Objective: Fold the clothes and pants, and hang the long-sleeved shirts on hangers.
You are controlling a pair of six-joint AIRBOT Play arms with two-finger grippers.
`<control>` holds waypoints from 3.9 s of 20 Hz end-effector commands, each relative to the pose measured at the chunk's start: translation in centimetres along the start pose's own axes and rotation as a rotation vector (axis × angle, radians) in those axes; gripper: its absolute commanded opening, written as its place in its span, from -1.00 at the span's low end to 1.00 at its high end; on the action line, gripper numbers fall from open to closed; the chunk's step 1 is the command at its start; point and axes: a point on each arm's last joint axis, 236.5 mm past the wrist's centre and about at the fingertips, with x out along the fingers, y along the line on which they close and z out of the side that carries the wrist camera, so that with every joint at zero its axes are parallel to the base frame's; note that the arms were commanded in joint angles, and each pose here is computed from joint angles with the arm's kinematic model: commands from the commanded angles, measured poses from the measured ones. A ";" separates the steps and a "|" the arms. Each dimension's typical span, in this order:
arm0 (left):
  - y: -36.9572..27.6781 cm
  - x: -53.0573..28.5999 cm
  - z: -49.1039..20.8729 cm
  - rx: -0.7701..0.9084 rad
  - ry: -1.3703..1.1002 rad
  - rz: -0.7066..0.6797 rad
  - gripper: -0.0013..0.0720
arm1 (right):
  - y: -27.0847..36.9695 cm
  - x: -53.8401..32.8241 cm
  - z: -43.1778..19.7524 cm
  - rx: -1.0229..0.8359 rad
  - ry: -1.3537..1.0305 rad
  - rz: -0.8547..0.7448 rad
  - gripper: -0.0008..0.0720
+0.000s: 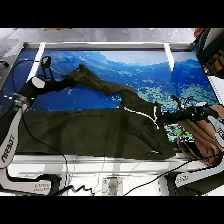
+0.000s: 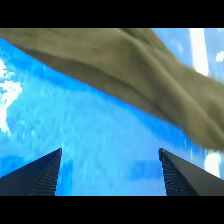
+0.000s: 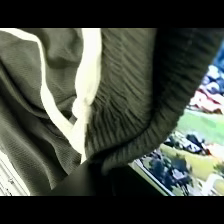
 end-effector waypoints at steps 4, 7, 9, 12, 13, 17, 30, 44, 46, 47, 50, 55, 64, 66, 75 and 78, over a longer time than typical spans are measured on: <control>-0.3 5.3 -1.1 -0.155 0.070 -0.016 0.96 | 0.5 0.1 -0.3 -0.017 0.016 0.013 -0.89; -3.1 7.4 -1.9 -0.128 0.078 -0.046 0.96 | 0.5 0.1 -0.3 -0.017 0.016 0.013 -0.89; -4.6 8.3 -2.4 -0.137 0.072 -0.057 0.96 | 0.5 0.1 -0.3 -0.017 0.016 0.013 -0.89; -6.1 9.2 -2.6 -0.175 0.044 -0.066 0.96 | 0.5 0.1 -0.3 -0.017 0.018 0.011 -0.89; -6.5 9.4 -2.2 -0.190 0.023 -0.069 0.96 | 0.4 0.1 -0.3 -0.018 0.017 0.009 -0.89; -8.2 10.5 -3.2 -0.241 0.032 -0.084 0.96 | 0.3 0.1 -0.1 -0.018 0.011 0.002 -0.89; -10.8 14.2 -6.2 -0.282 0.019 -0.094 -0.46 | 0.3 0.1 -0.3 -0.017 0.017 0.004 -0.89; -6.6 -1.1 5.5 0.556 -0.116 0.281 -0.91 | -0.5 -3.5 1.4 -0.013 -0.117 -0.064 -0.89; -6.6 -5.0 8.5 0.576 -0.197 0.314 -0.91 | -0.9 -5.9 2.4 -0.006 -0.208 -0.097 -0.90; -6.8 -6.6 9.6 0.578 -0.229 0.321 -0.91 | -1.1 -7.0 2.7 -0.002 -0.243 -0.112 -0.90; -7.3 -10.3 11.6 0.626 -0.289 0.335 -0.91 | -2.1 -9.2 2.4 0.016 -0.293 -0.145 -0.90; -4.8 -12.0 9.9 0.715 -0.154 0.416 -0.91 | -3.1 -10.5 2.0 0.049 -0.322 -0.152 -0.89; 0.1 -11.3 -9.6 0.753 0.757 0.277 -0.91 | -3.5 -10.4 1.4 0.045 -0.298 -0.170 -0.89; -0.1 -9.0 -9.2 0.754 0.706 0.260 -0.56 | -3.5 -10.4 1.4 0.045 -0.298 -0.170 -0.89; 6.2 -14.8 1.4 0.590 0.326 0.426 0.32 | -4.1 -10.5 1.4 0.042 -0.295 -0.196 -0.89; 10.2 -18.1 0.0 0.276 0.263 0.340 0.32 | -4.1 -10.5 1.4 0.042 -0.296 -0.197 -0.89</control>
